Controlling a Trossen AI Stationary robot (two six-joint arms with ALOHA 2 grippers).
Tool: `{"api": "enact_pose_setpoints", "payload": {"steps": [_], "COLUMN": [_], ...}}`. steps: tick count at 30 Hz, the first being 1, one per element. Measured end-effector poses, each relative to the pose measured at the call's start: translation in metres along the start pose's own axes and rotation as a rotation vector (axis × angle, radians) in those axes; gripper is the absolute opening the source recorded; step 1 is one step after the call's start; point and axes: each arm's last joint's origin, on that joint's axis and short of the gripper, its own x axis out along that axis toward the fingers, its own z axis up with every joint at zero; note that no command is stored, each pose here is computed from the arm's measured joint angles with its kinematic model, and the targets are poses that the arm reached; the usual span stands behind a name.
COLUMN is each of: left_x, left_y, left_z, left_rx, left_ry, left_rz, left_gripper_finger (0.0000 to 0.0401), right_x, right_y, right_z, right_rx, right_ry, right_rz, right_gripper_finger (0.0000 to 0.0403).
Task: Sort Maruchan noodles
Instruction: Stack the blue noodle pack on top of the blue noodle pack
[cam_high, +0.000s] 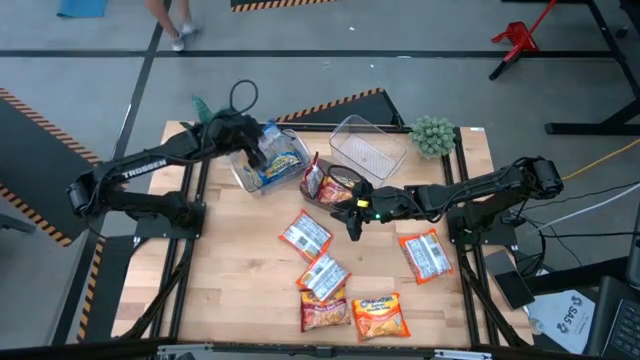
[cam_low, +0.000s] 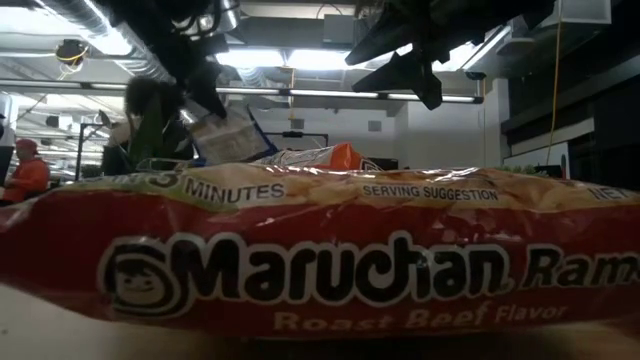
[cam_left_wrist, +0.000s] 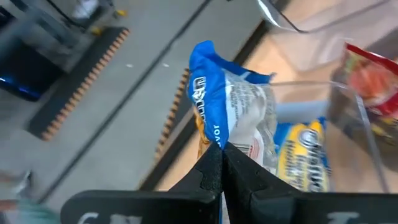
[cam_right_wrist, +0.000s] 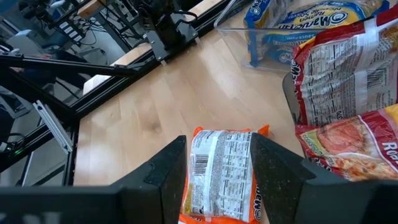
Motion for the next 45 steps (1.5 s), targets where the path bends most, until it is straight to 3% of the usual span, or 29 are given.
{"api": "enact_pose_setpoints", "payload": {"steps": [5, 10, 20, 28, 32, 37, 42, 45], "left_x": [-0.004, 0.006, 0.029, 0.030, 0.035, 0.044, 0.052, 0.056], "left_y": [0.004, 0.000, -0.013, -0.018, -0.023, -0.034, -0.043, -0.045], "left_z": [0.007, 0.001, -0.002, -0.002, -0.005, -0.007, -0.010, -0.011], "left_rx": [0.036, 0.056, 0.149, 0.134, 0.164, 0.186, 0.231, 0.233], "left_ry": [-0.014, 0.071, 0.177, 0.178, 0.225, 0.247, 0.277, 0.289], "left_rz": [0.018, 0.012, 0.177, 0.184, 0.278, 0.233, 0.332, 0.337], "left_gripper_finger": [0.0000, 0.0000, 0.0000, 0.0000, 0.0000, 0.0000, 0.0000, 0.0000], "right_x": [0.000, 0.000, 0.000, 0.000, 0.000, 0.000, 0.000, 0.000], "right_y": [0.000, 0.000, 0.000, -0.001, -0.001, -0.001, -0.001, -0.001], "right_z": [0.000, 0.000, 0.000, 0.001, 0.001, 0.001, 0.001, 0.001], "right_rx": [0.000, 0.000, 0.000, 0.000, 0.000, 0.000, 0.000, 0.000], "right_ry": [-0.005, -0.010, -0.010, -0.024, -0.024, -0.024, -0.025, -0.025], "right_rz": [-0.007, -0.013, -0.014, -0.034, -0.034, -0.034, -0.033, -0.033], "right_gripper_finger": [0.0163, 0.0163, 0.0163, 0.0163, 0.0163, 0.0163, 0.0163, 0.0163]}}
